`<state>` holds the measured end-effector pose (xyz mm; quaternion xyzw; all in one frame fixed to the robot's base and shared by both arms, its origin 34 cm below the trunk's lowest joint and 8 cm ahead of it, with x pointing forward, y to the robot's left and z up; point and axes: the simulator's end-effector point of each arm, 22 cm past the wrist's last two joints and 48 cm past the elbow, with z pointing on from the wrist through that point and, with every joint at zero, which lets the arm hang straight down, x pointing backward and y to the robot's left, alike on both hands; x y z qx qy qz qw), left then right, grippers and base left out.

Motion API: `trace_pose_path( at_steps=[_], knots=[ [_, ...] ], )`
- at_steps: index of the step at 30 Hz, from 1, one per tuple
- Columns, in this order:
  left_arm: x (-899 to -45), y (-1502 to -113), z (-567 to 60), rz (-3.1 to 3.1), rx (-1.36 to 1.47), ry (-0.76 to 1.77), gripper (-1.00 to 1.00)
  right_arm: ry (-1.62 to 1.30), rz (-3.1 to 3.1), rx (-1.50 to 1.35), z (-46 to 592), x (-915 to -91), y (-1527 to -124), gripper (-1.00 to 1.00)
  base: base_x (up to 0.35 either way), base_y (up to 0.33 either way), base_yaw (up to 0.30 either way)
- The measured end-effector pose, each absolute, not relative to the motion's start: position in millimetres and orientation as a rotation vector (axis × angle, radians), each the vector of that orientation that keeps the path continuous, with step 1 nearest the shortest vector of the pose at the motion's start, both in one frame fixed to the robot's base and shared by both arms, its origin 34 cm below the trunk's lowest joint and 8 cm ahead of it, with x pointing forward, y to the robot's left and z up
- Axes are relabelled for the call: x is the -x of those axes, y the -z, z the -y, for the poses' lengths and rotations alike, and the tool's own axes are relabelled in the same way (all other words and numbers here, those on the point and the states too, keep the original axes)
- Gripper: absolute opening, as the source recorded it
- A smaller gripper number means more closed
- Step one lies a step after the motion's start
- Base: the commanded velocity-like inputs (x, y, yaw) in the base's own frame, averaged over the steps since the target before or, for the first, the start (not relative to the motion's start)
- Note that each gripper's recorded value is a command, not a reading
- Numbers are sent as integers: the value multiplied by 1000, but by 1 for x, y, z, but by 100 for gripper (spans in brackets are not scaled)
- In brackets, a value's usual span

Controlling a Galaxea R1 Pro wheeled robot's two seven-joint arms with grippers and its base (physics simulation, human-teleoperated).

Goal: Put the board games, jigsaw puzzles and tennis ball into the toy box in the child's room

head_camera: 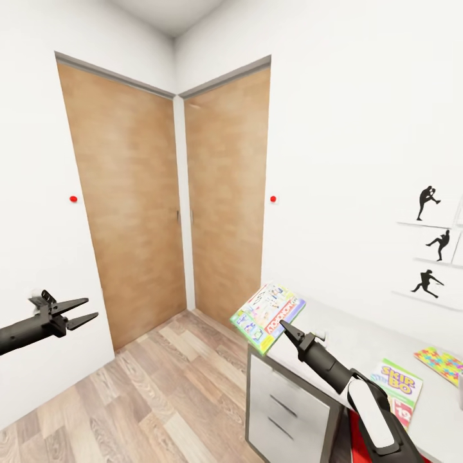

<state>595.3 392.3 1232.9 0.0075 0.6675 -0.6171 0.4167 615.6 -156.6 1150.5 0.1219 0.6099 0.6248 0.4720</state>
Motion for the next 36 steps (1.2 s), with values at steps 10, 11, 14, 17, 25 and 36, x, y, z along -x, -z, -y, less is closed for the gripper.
trace_pose_path(
  at_steps=[10,11,14,17,25,36],
  knots=[
    [-596,-1231,-392,-1678,-17,1550,100,-1531,-1493,-303,157,-616,-1149,-100,20,0,-153],
    [-596,-1231,-392,-1678,-16,1550,100,-1531,-1494,-304,157,-616,-1149,-100,1,5,-229],
    [-597,-1231,-392,-1680,-16,1550,100,-1532,-1499,-311,157,-617,-1146,-100,1,99,-236],
    [-597,-1230,-392,-1681,-15,1551,100,-1533,-1501,-316,158,-617,-1144,-100,2,225,-242],
    [-597,-1230,-392,-1680,-15,1550,100,-1532,-1506,-321,158,-617,-1141,-100,58,104,-247],
    [-597,-1230,-392,-1679,-19,1550,100,-1532,-1508,-323,158,-617,-1140,-100,4,2,-254]
  ],
)
